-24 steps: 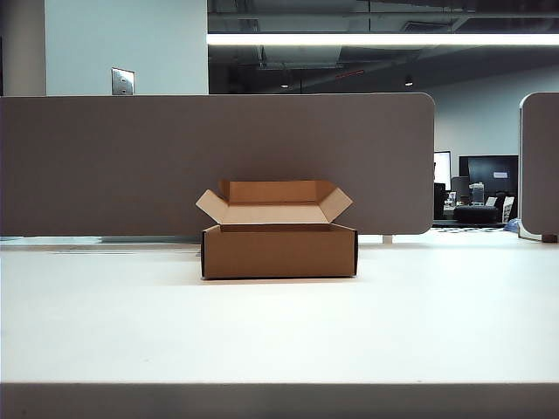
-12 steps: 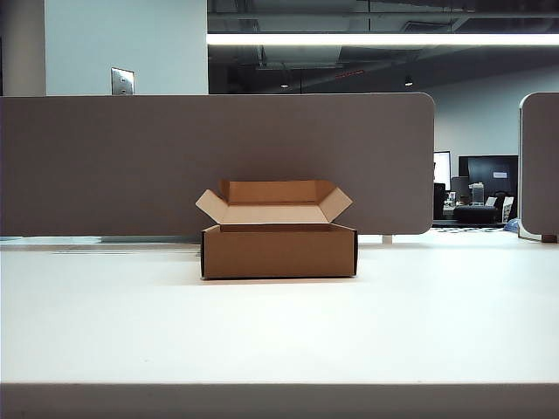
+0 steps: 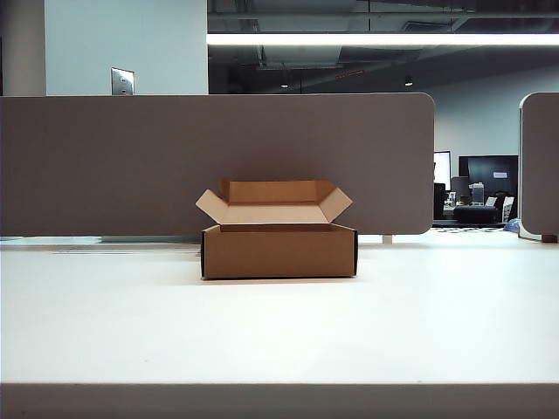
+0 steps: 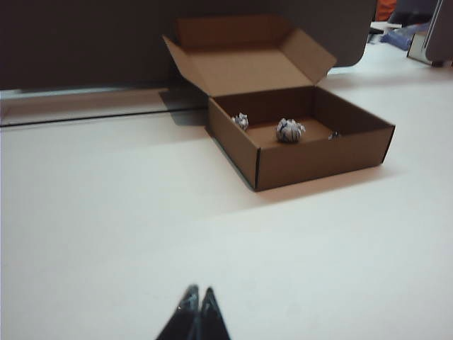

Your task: Pick up all the paper balls on the table and put them in the paper box.

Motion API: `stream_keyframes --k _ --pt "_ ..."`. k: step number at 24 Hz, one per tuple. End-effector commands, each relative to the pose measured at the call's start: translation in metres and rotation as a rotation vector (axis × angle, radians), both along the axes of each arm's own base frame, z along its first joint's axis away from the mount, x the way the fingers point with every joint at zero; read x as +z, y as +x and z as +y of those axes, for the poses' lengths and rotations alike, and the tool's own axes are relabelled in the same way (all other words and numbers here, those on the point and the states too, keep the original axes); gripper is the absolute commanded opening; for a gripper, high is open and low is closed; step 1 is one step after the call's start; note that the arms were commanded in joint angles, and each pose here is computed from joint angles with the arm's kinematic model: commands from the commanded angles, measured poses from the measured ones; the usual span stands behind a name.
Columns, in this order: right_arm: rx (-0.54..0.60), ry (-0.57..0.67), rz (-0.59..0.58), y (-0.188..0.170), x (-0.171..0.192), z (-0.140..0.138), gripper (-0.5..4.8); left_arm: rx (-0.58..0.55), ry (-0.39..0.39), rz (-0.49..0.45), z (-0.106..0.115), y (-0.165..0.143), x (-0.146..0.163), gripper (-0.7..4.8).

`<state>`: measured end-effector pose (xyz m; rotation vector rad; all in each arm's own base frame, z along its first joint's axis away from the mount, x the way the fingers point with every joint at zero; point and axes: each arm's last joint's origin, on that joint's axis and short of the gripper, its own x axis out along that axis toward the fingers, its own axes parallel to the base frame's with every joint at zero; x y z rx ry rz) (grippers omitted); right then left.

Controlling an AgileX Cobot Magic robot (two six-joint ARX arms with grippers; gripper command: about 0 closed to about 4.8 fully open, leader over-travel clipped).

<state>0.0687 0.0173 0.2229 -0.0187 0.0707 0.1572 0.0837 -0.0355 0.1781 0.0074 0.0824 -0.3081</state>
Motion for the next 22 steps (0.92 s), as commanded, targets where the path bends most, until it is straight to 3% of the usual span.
stream_keyframes --k 1,4,22 --pt "0.039 -0.090 -0.091 -0.001 0.007 0.001 -0.06 -0.003 -0.048 -0.097 -0.001 0.002 0.003 -0.06" --pt "0.116 -0.161 -0.092 0.002 0.001 0.004 -0.06 0.001 -0.017 -0.116 -0.001 0.003 0.003 -0.06" --pt "0.072 -0.139 -0.057 0.020 -0.047 0.008 -0.06 0.077 0.027 -0.108 0.000 0.007 -0.012 -0.06"
